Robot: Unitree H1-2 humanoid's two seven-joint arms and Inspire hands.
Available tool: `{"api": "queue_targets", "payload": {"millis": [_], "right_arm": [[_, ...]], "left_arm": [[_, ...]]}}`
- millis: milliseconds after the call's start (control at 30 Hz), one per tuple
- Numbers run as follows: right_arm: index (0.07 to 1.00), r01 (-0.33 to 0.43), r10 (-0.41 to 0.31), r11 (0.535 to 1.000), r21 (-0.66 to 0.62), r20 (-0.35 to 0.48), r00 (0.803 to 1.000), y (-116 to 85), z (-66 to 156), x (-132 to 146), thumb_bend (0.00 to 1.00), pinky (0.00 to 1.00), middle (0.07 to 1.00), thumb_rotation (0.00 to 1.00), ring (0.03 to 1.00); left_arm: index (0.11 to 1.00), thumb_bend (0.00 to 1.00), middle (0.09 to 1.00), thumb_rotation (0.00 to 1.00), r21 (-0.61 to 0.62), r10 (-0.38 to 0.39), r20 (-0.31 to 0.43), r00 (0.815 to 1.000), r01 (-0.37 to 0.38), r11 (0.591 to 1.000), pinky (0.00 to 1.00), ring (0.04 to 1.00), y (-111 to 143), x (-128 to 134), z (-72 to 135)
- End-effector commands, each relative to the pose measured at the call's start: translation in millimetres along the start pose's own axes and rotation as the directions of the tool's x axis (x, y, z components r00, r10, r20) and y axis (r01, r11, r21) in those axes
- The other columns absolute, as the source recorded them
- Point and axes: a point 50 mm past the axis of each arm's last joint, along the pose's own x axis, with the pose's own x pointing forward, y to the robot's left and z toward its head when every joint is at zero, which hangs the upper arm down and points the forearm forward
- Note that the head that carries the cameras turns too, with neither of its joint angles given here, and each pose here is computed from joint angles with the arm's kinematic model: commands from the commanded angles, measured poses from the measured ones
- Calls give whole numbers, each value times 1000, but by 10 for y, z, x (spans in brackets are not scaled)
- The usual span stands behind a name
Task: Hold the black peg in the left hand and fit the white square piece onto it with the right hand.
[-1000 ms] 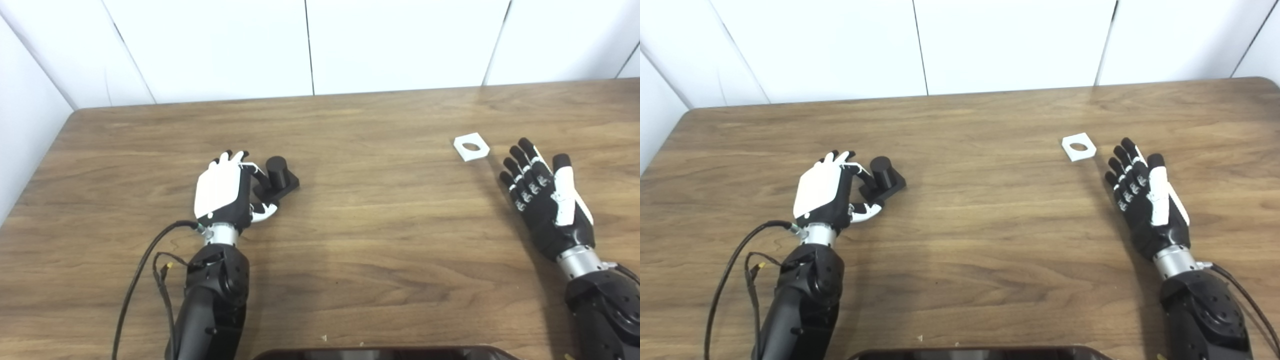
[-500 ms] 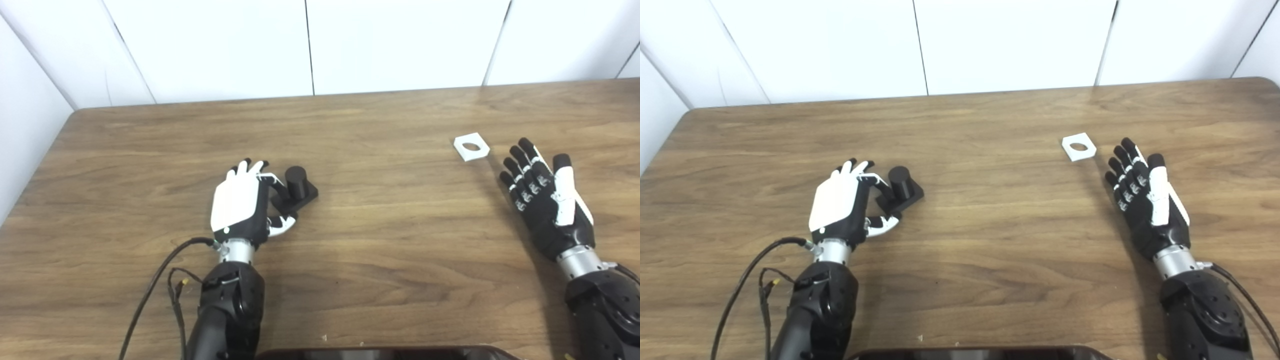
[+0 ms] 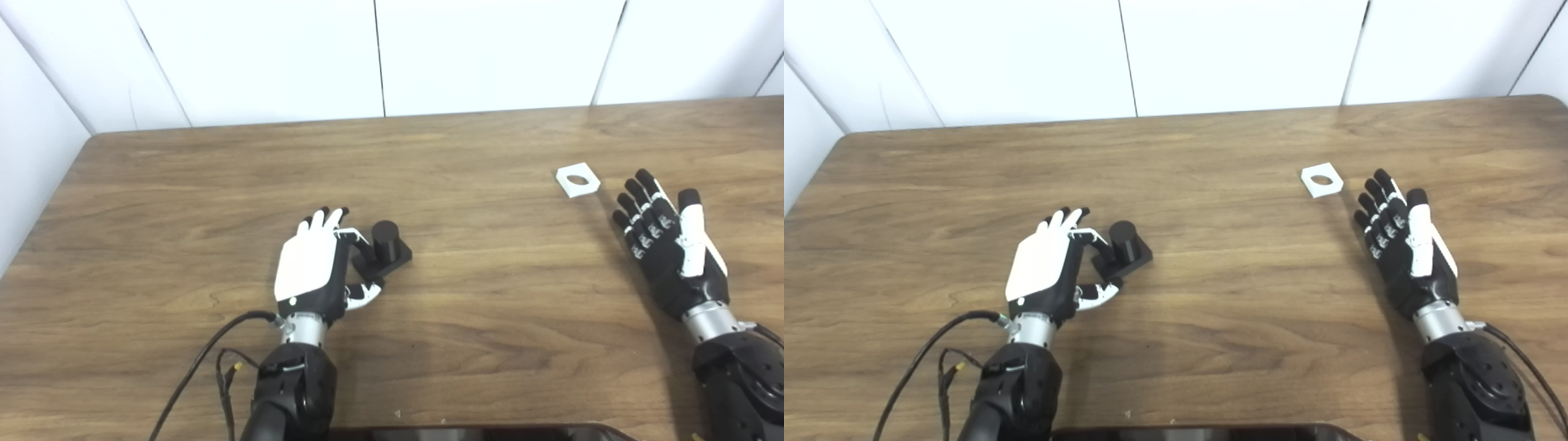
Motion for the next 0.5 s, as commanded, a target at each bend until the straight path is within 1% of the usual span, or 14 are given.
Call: {"api": "queue_targets", "payload": {"millis": [0, 200, 467], "right_arm": [[1000, -3, 3, 1000, 3, 7, 1000, 17, 24, 8, 628, 1000, 1000, 1000, 1000], [1000, 1, -1, 1000, 7, 8, 1000, 16, 27, 15, 630, 1000, 1000, 1000, 1000], [1000, 0, 0, 1000, 6, 5, 1000, 12, 26, 24, 623, 1000, 1000, 1000, 1000]], "left_arm": [[493, 517, 949, 59, 0, 42, 59, 997, -42, 999, 1000, 1000, 91, -52, 90], [493, 519, 942, 59, -7, 27, 88, 996, -27, 1000, 1000, 1000, 63, -183, 137], [493, 517, 933, 60, 7, 15, 106, 994, -15, 1000, 1000, 1000, 22, -243, 172]]}}
